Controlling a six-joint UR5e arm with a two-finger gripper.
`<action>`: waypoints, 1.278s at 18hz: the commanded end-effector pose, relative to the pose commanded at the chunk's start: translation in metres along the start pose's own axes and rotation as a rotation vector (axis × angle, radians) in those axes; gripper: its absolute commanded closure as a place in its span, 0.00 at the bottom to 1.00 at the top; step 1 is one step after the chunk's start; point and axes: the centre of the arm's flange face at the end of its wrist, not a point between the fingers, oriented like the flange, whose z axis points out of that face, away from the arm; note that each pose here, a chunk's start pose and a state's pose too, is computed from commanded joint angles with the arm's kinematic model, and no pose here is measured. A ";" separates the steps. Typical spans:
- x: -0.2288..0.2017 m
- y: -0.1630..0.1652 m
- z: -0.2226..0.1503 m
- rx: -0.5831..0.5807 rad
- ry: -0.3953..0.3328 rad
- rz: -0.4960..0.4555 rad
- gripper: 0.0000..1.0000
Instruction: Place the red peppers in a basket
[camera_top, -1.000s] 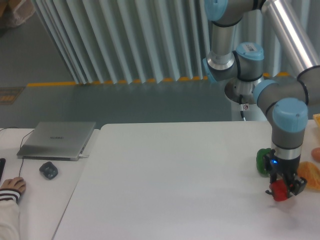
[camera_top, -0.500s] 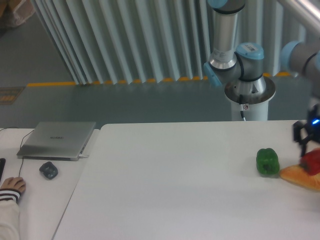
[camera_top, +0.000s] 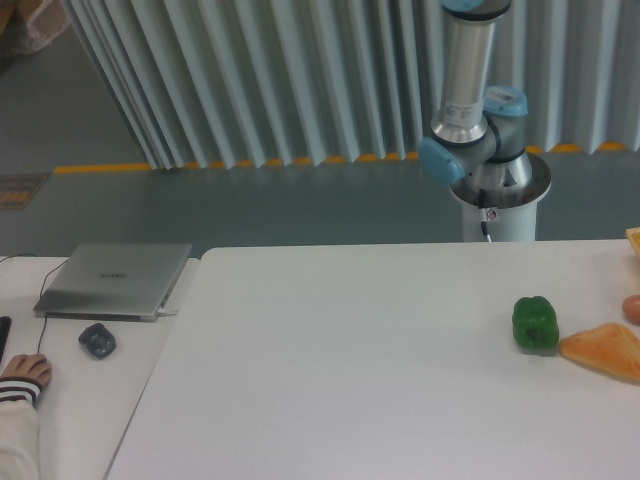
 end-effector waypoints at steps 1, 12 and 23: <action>-0.010 0.024 0.008 -0.017 -0.003 0.089 0.46; -0.033 0.055 0.053 -0.125 -0.020 0.306 0.09; 0.037 -0.088 0.010 -0.185 0.023 0.541 0.00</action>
